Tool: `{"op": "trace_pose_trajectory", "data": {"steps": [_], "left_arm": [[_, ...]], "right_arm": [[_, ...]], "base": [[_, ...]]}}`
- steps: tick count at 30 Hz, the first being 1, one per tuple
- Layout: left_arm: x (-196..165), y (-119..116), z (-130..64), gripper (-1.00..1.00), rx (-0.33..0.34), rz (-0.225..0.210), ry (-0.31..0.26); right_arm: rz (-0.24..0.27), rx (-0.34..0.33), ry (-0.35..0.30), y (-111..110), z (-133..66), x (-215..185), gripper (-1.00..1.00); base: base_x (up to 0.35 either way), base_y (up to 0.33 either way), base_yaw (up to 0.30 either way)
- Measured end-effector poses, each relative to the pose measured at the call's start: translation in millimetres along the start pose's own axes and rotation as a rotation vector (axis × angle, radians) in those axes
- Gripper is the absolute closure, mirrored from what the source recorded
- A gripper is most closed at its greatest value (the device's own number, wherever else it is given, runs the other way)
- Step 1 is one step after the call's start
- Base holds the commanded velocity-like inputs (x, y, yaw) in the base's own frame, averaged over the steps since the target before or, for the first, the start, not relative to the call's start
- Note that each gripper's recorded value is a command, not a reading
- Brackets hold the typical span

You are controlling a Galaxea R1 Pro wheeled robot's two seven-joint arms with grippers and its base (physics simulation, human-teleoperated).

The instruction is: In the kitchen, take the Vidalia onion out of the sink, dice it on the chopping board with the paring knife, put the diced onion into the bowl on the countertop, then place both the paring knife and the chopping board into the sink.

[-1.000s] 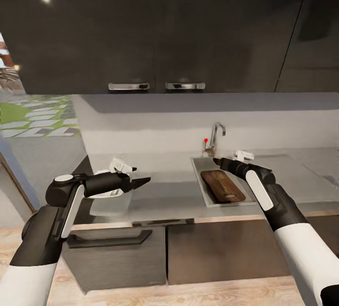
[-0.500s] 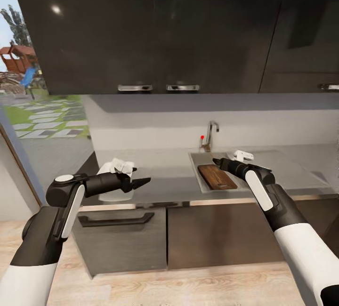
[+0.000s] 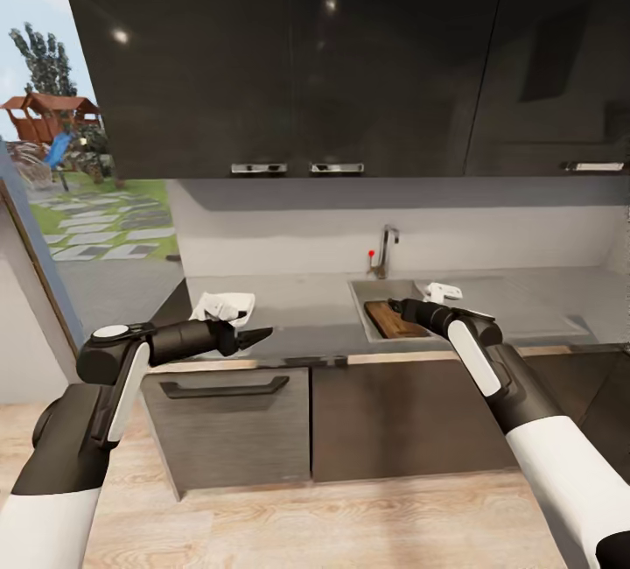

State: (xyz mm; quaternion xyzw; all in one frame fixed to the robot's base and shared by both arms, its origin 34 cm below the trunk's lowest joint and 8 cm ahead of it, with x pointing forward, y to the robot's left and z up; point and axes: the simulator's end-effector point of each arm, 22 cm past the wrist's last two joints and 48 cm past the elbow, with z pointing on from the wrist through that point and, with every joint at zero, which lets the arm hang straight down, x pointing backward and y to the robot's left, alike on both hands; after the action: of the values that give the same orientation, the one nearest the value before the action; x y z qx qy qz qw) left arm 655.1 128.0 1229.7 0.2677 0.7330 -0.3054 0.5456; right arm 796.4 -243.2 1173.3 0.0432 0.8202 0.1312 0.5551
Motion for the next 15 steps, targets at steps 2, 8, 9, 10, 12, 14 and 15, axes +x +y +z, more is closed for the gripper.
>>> {"op": "trace_pose_trajectory", "data": {"steps": [2,8,9,10,12,14,15], "left_arm": [[3.9,0.0,-1.1,-1.00,-0.002,-0.017,0.013],[60.1,14.1,-17.1,-1.00,-0.048,-0.132,0.077],[81.8,19.4,-24.8,-1.00,-0.070,-0.167,0.089],[91.3,20.5,-26.6,-1.00,-0.076,-0.181,0.096],[118.7,27.5,-31.6,-1.00,-0.105,-0.213,0.117],[144.4,38.3,-36.6,-1.00,-0.146,-0.235,0.128],[179.4,59.1,-43.2,-1.00,-0.209,-0.244,0.127]], "right_arm": [[0.001,0.008,0.023,-4.3,-0.9,16.9,-1.00],[-0.006,0.079,0.167,-46.4,-13.0,122.9,-1.00],[-0.037,0.115,0.203,-63.2,-19.8,154.5,-1.00],[-0.044,0.125,0.211,-67.8,-21.7,163.8,-1.00],[-0.064,0.148,0.210,-78.4,-25.4,179.0,-1.00],[-0.079,0.171,0.203,-90.3,-29.4,192.0,-1.00],[-0.093,0.217,0.217,-118.0,-36.9,217.9,-1.00]], "base": [[-0.067,0.000,0.000],[-0.016,0.000,0.000],[-0.001,0.000,0.000],[-0.001,0.000,0.000],[0.000,0.000,0.000],[0.000,0.000,0.000],[0.000,0.000,0.000]]}}
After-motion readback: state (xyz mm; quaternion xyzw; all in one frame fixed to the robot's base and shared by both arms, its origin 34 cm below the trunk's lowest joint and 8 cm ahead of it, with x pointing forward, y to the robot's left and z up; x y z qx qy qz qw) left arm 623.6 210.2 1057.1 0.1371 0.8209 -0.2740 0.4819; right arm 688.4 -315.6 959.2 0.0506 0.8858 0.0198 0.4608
